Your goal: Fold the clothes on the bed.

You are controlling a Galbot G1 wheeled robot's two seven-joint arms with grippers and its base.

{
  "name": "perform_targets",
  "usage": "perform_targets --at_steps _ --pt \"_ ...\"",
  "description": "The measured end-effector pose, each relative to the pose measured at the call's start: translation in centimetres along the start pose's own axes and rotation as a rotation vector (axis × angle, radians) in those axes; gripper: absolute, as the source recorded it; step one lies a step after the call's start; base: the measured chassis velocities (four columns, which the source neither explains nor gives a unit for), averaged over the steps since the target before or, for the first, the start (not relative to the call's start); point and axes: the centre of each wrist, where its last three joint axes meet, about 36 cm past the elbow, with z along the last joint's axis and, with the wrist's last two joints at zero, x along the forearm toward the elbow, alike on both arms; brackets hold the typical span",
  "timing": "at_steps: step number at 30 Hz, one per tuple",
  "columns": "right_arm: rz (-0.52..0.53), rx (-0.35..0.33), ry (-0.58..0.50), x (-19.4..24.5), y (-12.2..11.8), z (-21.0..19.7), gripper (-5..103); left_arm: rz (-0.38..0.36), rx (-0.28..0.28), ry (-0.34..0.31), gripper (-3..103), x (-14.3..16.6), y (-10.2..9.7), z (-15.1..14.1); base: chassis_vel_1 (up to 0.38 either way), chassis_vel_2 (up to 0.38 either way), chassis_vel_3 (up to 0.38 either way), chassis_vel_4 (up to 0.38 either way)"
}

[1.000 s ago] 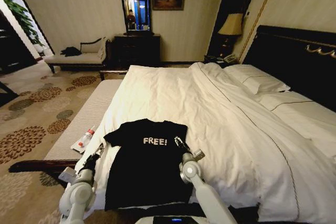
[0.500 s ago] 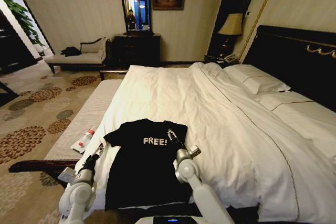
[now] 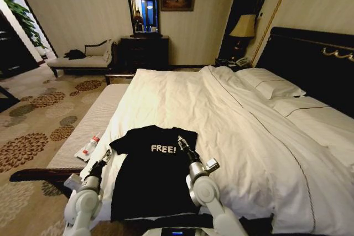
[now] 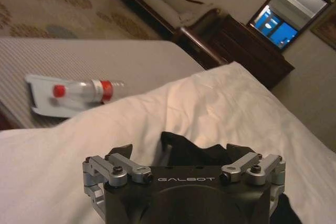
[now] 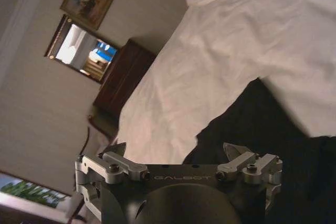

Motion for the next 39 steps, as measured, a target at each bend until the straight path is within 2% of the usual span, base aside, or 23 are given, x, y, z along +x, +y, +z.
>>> perform_targets --at_steps 3,5,7,8,9,11,18,26,36,38,39 --pt "0.012 0.003 -0.007 -0.1 -0.3 0.1 100 0.02 0.045 0.041 100 -0.9 0.1 -0.2 0.0 0.0 0.0 0.0" --pt "0.024 0.006 -0.008 -0.3 -0.4 0.3 100 0.038 0.118 0.111 100 -2.6 0.2 0.3 0.0 0.0 0.0 0.0" --pt "0.029 0.008 -0.007 -0.3 -0.5 0.5 100 0.048 0.157 0.136 100 -3.5 0.0 0.7 0.0 0.0 0.0 0.0" --pt "0.036 0.01 -0.007 -0.4 -0.6 0.6 100 0.066 0.213 0.165 100 -4.7 -0.4 1.2 0.0 0.0 0.0 0.0" --pt "0.036 0.01 -0.007 -0.4 -0.6 0.6 100 0.066 0.213 0.165 100 -4.7 -0.4 1.2 0.0 0.0 0.0 0.0" --pt "0.044 0.015 -0.004 -0.5 -0.7 0.7 100 0.074 0.248 0.186 100 -5.7 -0.7 1.7 0.0 0.0 0.0 0.0" --pt "0.053 0.024 -0.001 -0.7 -1.0 0.8 100 0.045 0.277 0.247 100 -8.1 0.0 3.3 0.0 0.0 0.0 0.0" --pt "0.059 0.028 0.003 -0.7 -1.0 1.2 100 0.036 0.316 0.265 100 -10.2 0.5 4.0 0.0 0.0 0.0 0.0" --pt "0.062 0.036 0.01 -0.5 -1.1 1.4 100 0.063 0.364 0.229 101 -11.5 -0.4 4.8 0.0 0.0 0.0 0.0" --pt "0.063 0.038 0.009 -0.5 -1.1 1.4 100 0.08 0.359 0.21 94 -11.0 -0.7 4.5 0.0 0.0 0.0 0.0" --pt "0.063 0.038 0.009 -0.5 -1.1 1.4 100 0.08 0.359 0.21 94 -11.0 -0.7 4.5 0.0 0.0 0.0 0.0"
